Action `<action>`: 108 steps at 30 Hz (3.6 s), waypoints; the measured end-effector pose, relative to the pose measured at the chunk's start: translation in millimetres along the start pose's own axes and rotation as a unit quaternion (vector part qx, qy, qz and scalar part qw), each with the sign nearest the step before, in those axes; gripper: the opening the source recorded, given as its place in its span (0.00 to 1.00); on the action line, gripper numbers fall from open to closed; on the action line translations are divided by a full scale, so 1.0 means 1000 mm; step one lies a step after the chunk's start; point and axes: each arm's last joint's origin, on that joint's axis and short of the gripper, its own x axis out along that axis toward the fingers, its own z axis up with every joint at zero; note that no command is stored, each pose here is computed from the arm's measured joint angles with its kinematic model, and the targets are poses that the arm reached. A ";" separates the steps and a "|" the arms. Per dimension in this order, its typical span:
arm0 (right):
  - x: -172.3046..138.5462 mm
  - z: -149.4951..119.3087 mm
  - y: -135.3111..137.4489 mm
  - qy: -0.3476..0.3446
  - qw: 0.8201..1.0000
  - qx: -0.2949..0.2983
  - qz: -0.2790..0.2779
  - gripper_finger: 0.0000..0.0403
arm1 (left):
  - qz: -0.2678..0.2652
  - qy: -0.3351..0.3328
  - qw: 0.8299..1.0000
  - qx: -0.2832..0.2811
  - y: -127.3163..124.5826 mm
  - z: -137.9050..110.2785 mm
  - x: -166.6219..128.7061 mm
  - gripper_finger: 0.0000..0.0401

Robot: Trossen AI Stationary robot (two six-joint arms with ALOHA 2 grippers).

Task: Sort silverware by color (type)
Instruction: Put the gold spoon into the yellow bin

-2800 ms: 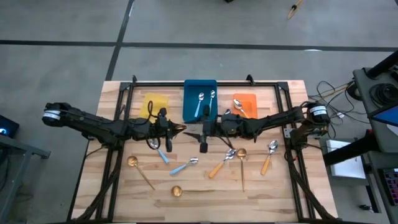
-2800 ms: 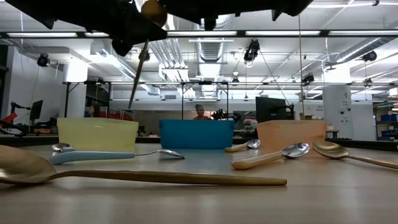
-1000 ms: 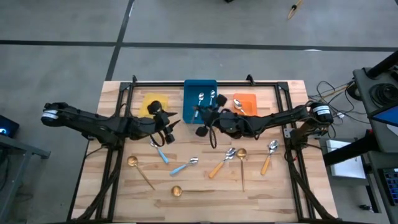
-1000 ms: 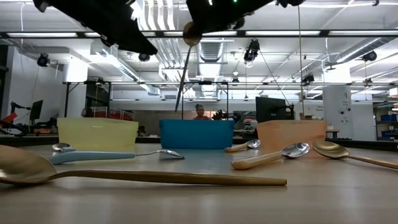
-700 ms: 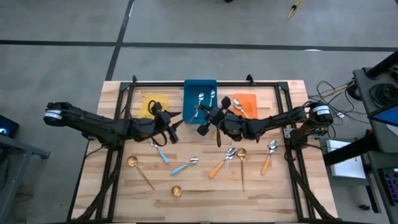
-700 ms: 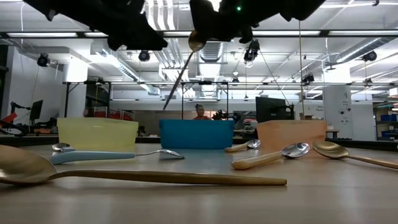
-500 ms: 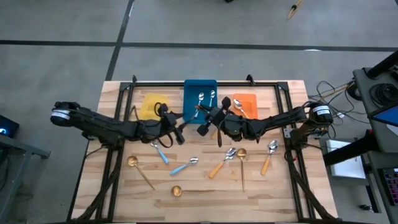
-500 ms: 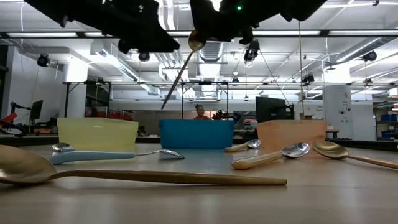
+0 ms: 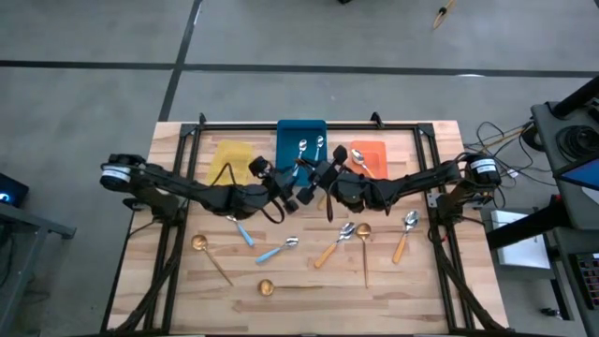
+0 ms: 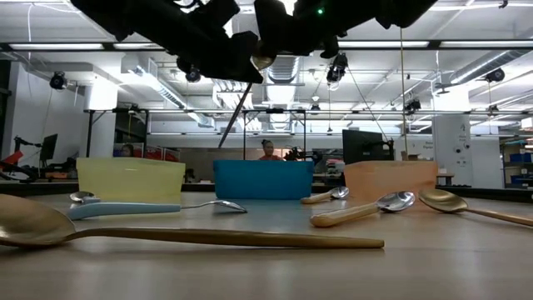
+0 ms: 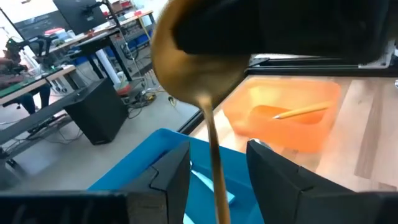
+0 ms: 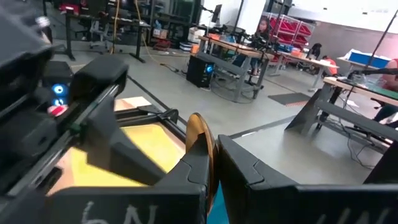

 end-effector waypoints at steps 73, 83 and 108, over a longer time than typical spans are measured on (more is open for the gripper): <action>-0.020 0.012 -0.037 0.107 0.988 -0.115 0.009 0.33 | 0.060 0.301 0.942 -0.137 0.170 -0.025 -0.018 0.00; -0.017 0.001 -0.065 0.184 0.972 -0.144 -0.019 0.33 | 0.057 0.403 0.901 -0.149 0.188 -0.050 -0.012 0.00; -0.007 -0.022 -0.089 0.249 0.953 -0.169 -0.022 0.33 | -0.061 0.575 0.807 -0.115 0.211 -0.053 0.019 0.00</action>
